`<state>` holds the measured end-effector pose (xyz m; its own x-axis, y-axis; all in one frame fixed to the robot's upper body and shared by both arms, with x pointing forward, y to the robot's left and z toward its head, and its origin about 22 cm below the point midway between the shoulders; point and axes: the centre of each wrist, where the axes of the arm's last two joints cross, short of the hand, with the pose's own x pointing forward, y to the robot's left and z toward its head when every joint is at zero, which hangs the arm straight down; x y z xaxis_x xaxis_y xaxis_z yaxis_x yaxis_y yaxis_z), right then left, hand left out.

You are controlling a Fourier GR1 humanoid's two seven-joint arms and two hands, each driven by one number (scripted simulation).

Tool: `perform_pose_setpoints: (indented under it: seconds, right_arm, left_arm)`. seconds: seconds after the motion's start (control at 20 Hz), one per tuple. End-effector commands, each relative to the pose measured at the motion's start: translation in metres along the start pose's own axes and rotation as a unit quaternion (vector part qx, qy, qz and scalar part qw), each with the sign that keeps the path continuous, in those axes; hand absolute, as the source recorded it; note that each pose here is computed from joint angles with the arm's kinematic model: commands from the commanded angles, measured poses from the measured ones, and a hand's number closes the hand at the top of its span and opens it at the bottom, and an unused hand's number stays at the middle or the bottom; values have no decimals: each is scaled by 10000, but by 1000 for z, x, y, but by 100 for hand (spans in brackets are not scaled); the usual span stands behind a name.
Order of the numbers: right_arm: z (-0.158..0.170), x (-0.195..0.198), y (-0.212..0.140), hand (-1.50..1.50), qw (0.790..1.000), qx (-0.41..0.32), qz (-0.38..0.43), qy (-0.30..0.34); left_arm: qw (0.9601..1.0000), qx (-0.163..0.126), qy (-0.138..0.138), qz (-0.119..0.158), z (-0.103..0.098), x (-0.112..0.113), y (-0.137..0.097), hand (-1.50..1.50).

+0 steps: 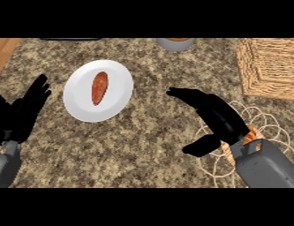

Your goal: Pick the croissant from the placemat and place it in the basket

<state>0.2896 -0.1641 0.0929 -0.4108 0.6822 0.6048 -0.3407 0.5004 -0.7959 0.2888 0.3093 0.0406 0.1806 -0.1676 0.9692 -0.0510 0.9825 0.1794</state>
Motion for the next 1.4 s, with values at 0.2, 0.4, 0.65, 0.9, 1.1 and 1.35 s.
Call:
perform_pose_setpoints:
  seconds: [0.2,0.4,0.65,0.9,1.1,1.35]
  right_arm:
    - [-29,40,-55,-150,9419,168,2731,1950]
    - [-52,76,-93,-150,9128,149,3070,2691]
    - [-55,81,-121,-150,8953,1391,2968,3017]
    - [-56,84,-156,-150,8953,1843,2620,3095]
    - [-33,78,-177,-150,9132,1851,2191,2894]
    - [17,66,-194,-150,9361,1360,1814,2689]
  left_arm:
    - [9999,-9,114,-43,0,-2,6,0]
    - [10000,20,0,37,2,-11,5,0]
    - [9999,113,49,6,-6,-7,12,0]
    - [9998,154,160,0,1,-7,8,0]
    - [9997,195,149,-21,-4,-14,22,0]
    - [9998,134,111,118,0,-3,18,0]
